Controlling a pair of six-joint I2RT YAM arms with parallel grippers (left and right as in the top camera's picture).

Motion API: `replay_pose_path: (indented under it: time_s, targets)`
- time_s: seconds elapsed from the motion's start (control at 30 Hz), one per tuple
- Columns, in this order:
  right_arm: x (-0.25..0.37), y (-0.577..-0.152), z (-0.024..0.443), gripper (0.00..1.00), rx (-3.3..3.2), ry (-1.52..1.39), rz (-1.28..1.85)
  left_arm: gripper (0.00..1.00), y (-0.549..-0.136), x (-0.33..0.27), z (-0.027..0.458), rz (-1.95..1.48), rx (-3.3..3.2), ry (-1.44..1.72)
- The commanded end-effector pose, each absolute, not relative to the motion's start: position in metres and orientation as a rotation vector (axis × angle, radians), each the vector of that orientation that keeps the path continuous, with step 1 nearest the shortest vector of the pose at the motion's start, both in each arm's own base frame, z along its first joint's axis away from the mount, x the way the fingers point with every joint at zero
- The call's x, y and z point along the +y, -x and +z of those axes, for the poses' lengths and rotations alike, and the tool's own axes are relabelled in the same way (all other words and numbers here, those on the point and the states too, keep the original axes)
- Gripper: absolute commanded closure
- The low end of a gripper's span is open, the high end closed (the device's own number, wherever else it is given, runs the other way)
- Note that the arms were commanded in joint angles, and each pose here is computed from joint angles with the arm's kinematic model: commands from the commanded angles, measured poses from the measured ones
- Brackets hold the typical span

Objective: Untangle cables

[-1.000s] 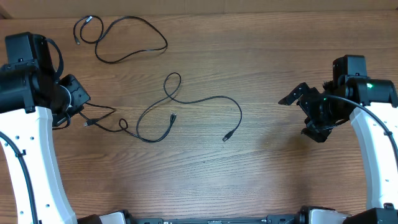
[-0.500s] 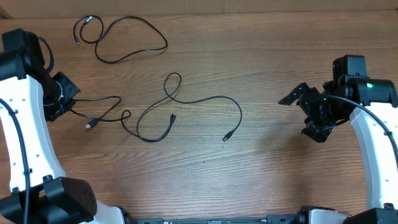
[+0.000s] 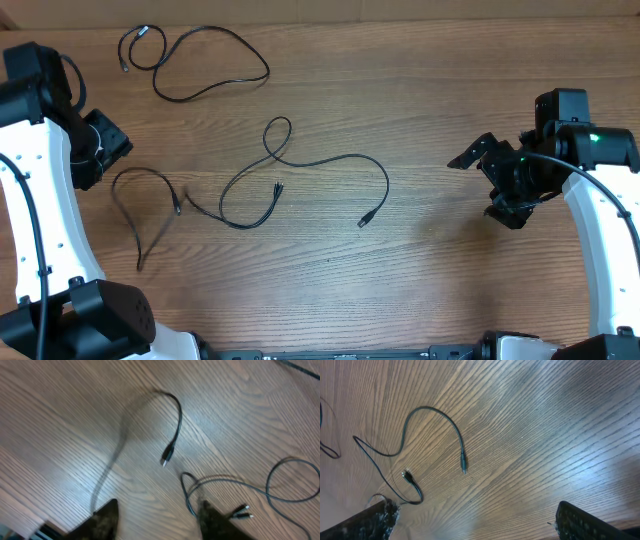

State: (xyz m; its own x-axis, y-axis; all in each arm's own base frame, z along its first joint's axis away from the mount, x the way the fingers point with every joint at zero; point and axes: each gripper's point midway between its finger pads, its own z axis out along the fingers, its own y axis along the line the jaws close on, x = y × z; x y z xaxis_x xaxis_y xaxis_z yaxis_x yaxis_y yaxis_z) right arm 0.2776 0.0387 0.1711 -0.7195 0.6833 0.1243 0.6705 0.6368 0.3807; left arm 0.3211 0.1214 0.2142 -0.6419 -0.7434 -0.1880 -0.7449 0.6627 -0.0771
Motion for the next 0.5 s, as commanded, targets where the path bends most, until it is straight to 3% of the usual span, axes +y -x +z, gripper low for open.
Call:
replay_pose_path:
  time_s: [0.0,0.23,0.47]
  targets:
    - [0.036,-0.279,0.172,0.0,2.807,-1.155,0.627,0.24,-0.319,0.109,0.212,-0.105,2.712,1.233]
    - [0.036,-0.279,0.172,0.0,2.807,-1.155,0.627,0.23,-0.301,0.101,0.201,-0.031,2.843,1.157]
    - [0.036,-0.279,0.172,0.0,2.807,-1.155,0.627,0.23,-0.272,0.085,0.157,-0.026,3.065,1.039]
